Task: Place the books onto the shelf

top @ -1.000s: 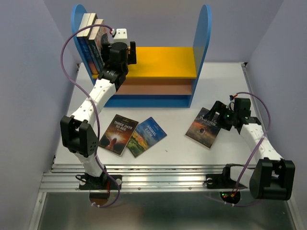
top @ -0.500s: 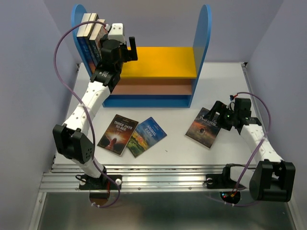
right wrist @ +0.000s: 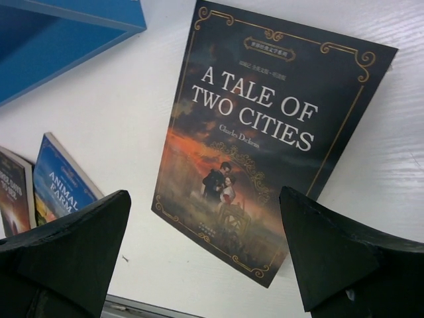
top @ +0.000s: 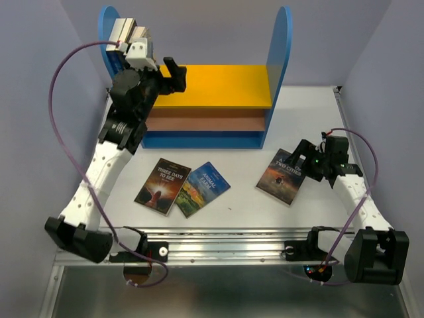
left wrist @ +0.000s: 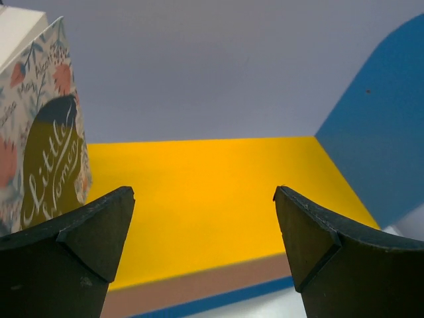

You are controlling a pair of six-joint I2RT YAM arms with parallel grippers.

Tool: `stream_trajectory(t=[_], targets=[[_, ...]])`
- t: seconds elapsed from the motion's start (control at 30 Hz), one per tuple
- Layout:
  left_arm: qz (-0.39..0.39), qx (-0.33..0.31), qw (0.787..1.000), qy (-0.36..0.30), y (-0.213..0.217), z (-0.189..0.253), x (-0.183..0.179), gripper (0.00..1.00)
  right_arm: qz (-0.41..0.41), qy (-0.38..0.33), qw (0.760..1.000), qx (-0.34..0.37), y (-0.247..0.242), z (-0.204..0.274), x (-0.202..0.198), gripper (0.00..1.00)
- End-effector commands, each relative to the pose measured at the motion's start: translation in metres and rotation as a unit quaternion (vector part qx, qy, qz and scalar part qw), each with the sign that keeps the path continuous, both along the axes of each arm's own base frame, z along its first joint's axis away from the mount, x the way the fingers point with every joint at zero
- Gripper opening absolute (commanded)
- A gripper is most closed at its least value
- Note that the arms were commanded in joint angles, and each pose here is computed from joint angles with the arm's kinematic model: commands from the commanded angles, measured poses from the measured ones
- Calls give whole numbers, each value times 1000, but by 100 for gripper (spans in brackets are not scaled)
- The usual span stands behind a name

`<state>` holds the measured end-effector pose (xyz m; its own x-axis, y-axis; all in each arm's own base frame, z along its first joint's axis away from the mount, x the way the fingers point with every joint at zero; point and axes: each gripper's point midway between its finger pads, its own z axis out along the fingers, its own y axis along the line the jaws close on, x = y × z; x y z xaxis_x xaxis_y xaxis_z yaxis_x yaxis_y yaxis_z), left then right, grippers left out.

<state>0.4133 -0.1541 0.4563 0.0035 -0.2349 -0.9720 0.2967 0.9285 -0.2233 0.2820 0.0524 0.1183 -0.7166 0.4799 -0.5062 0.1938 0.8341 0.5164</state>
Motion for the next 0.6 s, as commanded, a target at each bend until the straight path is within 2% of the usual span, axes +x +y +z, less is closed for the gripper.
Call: stream_trajectory(t=[0.0,0.07,0.13,0.17,0.23,0.37,0.57], targets=[[-48,-73,996,-20,-2,16,-62,99,-35,-14,999,-26,-14,14,7,100],[-77,-106,991,-27,-5,20,-96,99,-48,-10,998,-27,-16,12,7,100],[-106,-118,987,-8,-11,-6,-119,99,-58,-2,998,-30,-19,6,6,100],[-122,-122,985,17,-22,-32,-124,99,-67,1,997,-32,-21,5,6,100],[-149,-137,979,26,-29,-45,-142,99,-70,10,997,-33,-22,-1,3,100],[-243,-129,955,108,-70,-116,-176,99,-74,23,996,-32,-22,-11,-1,100],[-266,-142,931,206,-95,-201,-189,99,-104,42,992,-50,-33,-29,-7,100]])
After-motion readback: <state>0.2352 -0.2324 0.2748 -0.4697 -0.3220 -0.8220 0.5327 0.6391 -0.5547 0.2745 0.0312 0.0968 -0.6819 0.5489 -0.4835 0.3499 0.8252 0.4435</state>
